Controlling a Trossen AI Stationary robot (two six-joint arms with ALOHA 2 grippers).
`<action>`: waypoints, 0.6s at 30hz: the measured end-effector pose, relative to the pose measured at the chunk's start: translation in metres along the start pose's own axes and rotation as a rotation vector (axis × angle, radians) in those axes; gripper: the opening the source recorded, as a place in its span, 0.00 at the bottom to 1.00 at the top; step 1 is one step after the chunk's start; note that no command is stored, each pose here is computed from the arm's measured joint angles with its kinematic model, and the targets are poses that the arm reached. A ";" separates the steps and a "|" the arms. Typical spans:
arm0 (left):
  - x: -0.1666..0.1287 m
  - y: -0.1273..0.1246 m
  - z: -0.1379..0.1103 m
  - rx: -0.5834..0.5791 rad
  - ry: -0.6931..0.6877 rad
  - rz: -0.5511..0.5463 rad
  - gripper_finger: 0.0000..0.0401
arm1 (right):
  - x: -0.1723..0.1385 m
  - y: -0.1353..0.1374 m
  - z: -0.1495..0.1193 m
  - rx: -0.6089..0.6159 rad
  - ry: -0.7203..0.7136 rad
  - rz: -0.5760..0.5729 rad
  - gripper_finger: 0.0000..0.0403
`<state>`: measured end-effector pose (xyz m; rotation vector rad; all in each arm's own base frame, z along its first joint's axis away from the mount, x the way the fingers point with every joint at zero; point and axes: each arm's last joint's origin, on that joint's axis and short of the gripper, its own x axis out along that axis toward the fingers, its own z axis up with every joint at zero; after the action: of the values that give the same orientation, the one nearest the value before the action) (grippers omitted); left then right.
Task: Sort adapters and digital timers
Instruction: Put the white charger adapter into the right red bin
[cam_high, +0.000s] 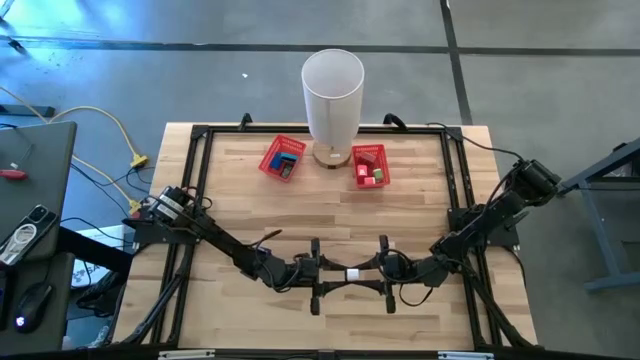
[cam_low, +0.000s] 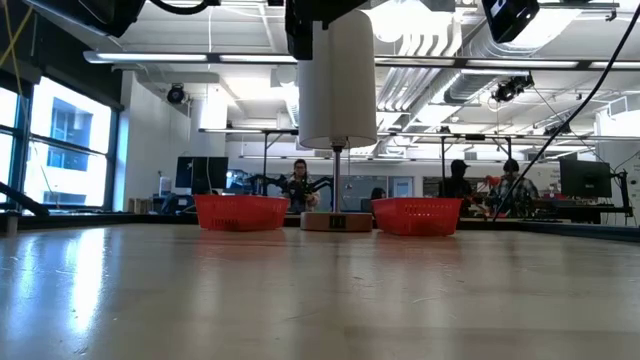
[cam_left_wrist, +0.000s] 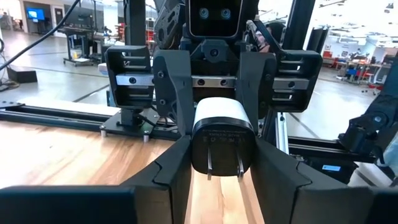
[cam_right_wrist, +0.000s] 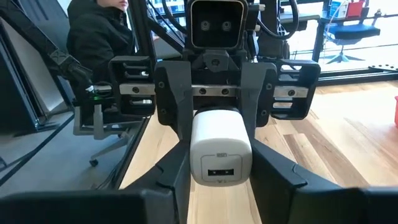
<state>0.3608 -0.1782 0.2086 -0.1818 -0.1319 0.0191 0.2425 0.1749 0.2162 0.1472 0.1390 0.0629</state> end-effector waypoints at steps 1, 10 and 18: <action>0.000 0.000 0.000 0.000 0.000 -0.001 0.34 | 0.000 0.000 0.000 0.000 0.000 0.000 0.30; 0.001 0.001 0.000 -0.008 -0.001 -0.002 0.39 | 0.000 0.000 0.000 -0.004 0.001 -0.003 0.30; 0.001 0.002 0.000 0.035 0.000 0.004 0.47 | 0.000 0.000 0.000 -0.005 0.003 0.001 0.30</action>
<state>0.3615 -0.1767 0.2085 -0.1475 -0.1312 0.0259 0.2422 0.1753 0.2159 0.1423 0.1421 0.0643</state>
